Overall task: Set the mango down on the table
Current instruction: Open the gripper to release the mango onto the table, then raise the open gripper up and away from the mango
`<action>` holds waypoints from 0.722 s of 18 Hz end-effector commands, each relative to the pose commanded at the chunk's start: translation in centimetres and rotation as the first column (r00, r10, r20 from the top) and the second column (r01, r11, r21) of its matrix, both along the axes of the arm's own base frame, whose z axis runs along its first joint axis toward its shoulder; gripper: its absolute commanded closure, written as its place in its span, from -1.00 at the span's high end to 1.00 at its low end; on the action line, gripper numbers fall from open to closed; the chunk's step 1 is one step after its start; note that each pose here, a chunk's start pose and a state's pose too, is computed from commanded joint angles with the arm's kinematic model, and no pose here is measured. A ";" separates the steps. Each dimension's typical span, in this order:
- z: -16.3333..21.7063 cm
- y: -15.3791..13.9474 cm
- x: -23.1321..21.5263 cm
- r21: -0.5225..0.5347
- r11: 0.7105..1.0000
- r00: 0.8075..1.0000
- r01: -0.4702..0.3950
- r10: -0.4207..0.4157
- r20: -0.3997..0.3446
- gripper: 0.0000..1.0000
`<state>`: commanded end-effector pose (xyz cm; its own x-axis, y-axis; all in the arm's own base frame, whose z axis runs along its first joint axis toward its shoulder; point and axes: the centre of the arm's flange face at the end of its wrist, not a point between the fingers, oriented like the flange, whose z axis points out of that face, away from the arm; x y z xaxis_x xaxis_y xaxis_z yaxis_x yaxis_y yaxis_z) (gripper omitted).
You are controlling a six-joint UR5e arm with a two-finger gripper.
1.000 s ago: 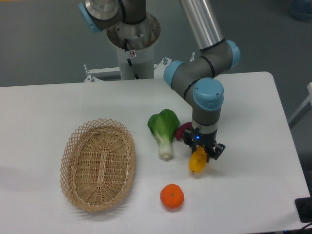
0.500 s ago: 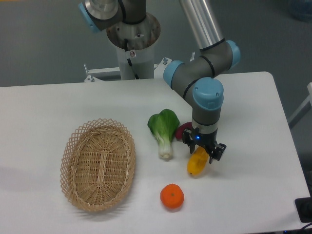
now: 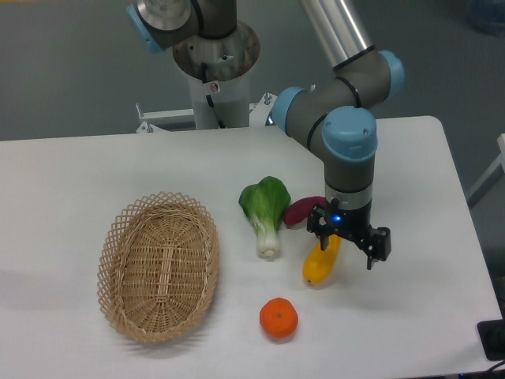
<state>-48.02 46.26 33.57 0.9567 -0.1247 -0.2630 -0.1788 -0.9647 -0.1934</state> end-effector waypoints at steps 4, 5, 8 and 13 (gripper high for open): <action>1.9 -0.6 -1.0 -0.041 0.998 0.998 0.051 -0.049 0.041 1.00; 2.7 -1.4 -1.2 -0.042 0.997 0.998 0.059 -0.058 0.040 1.00; 4.1 -3.2 -1.8 -0.016 0.995 0.994 0.098 -0.097 0.054 1.00; 4.9 -6.5 -2.7 -0.045 0.984 0.981 0.170 -0.164 0.100 1.00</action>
<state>-50.67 39.81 38.50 0.9416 -0.2962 -0.1601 -0.3216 -0.9322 -0.1663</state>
